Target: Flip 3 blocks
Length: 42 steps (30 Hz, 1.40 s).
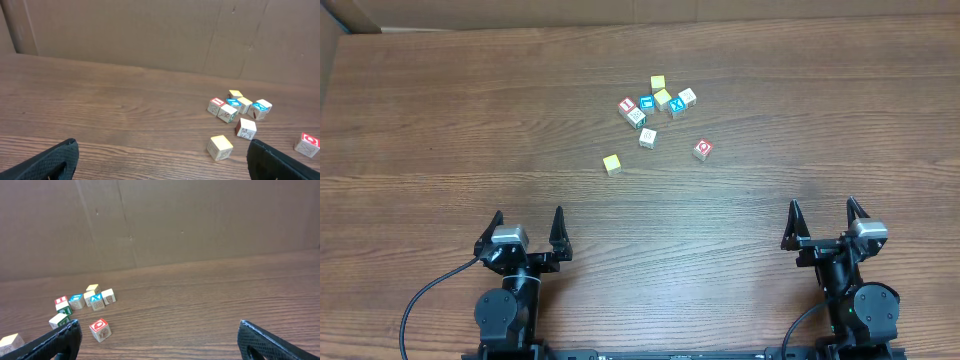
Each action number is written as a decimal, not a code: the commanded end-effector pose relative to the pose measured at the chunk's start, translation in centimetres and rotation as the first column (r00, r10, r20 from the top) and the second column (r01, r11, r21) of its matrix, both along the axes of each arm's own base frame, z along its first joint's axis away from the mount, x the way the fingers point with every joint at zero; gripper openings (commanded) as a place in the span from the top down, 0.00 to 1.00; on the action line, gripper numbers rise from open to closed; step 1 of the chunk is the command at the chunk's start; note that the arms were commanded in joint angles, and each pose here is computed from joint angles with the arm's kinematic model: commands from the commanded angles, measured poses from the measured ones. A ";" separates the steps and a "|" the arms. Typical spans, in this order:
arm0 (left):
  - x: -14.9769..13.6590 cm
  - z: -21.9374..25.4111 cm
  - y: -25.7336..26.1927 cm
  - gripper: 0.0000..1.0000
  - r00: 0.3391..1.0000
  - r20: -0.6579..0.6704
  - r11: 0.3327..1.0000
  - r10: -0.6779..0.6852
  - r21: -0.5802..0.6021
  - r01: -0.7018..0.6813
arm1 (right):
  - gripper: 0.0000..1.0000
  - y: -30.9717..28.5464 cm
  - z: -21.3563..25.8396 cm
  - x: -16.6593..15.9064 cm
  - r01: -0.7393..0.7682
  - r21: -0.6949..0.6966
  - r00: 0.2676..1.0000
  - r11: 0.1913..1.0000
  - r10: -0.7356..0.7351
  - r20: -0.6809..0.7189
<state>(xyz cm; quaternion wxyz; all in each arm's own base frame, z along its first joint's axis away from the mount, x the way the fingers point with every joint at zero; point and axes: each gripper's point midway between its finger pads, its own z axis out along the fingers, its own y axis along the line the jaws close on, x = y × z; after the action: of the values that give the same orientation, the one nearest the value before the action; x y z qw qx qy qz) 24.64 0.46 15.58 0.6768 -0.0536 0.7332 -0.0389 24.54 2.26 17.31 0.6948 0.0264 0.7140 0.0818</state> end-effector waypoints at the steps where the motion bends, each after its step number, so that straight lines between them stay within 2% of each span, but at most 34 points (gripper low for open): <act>1: 0.0 0.0 0.2 0.00 1.000 0.002 1.000 0.010 0.019 -0.010 | 0.00 -0.1 -0.2 0.0 0.002 -0.003 1.000 1.000 -0.002 0.003; 34: 0.0 0.0 0.0 0.00 1.000 0.003 1.000 0.001 0.017 -0.001 | 0.00 -0.1 -0.2 0.0 0.002 -0.003 1.000 1.000 -0.002 0.004; 38: -0.4 1.8 -0.8 0.00 0.999 0.014 0.999 -0.042 0.007 0.042 | 0.00 -0.1 -0.2 0.0 0.002 -0.003 1.000 1.000 -0.002 0.004; 42: -1.6 6.2 -0.9 0.00 0.998 0.041 0.999 -0.048 -0.014 0.048 | 0.00 -0.1 -0.2 0.0 0.002 -0.003 1.000 1.000 -0.002 0.004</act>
<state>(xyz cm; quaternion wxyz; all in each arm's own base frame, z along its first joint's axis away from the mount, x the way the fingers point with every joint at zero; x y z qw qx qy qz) 23.91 0.15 16.51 0.6571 -0.0500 0.7508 -0.0449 24.54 2.26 17.31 0.6948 0.0264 0.7140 0.0818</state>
